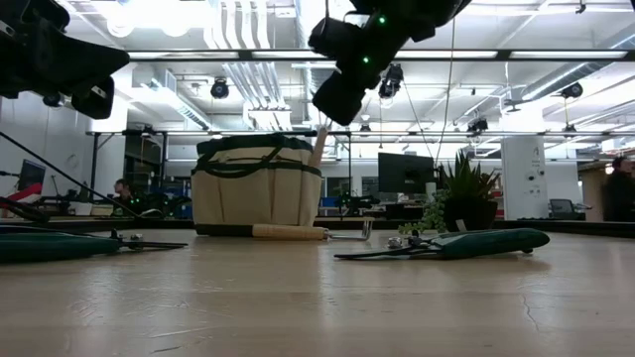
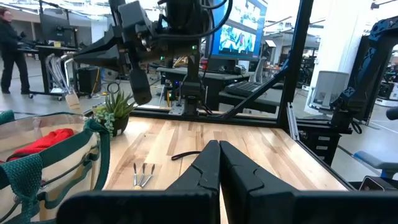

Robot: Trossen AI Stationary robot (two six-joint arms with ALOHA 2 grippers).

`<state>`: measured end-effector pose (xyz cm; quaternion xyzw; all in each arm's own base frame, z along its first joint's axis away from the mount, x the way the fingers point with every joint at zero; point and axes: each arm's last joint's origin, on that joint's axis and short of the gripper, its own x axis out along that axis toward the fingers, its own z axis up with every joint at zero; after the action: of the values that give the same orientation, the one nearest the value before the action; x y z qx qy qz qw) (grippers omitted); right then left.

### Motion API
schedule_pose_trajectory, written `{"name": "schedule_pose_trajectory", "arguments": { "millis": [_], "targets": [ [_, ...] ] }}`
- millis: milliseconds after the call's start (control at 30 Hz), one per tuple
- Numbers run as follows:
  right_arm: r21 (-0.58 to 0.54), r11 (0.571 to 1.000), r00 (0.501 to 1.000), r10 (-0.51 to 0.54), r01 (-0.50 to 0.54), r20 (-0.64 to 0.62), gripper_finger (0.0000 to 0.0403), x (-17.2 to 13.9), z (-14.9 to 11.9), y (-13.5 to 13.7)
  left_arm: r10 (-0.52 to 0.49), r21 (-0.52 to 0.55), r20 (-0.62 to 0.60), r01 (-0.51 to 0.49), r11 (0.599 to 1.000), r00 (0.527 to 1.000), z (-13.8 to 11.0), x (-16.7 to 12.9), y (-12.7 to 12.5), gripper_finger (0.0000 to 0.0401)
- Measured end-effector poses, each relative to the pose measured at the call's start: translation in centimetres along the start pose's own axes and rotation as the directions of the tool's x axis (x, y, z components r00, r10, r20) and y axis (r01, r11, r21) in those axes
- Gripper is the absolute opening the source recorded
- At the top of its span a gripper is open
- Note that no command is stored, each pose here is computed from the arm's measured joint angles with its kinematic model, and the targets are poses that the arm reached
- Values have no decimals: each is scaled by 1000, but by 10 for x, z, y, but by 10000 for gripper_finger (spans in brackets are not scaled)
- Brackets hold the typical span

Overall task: Pick & Place Garden tools in Gardening bag
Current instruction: Put the bottom hand rake into the gardening bag

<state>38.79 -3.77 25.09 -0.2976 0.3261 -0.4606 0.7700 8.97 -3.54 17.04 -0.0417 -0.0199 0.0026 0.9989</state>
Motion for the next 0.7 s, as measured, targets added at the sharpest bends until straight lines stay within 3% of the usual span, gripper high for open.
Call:
{"name": "schedule_pose_trajectory", "arguments": {
  "millis": [700],
  "targets": [
    [-115, 982, 983, 161, -151, 87, 8, -18, -24, 32, 0, 0, 0, 0, 1000, 1000, 0, 0, 0, 5]
  ]
}}
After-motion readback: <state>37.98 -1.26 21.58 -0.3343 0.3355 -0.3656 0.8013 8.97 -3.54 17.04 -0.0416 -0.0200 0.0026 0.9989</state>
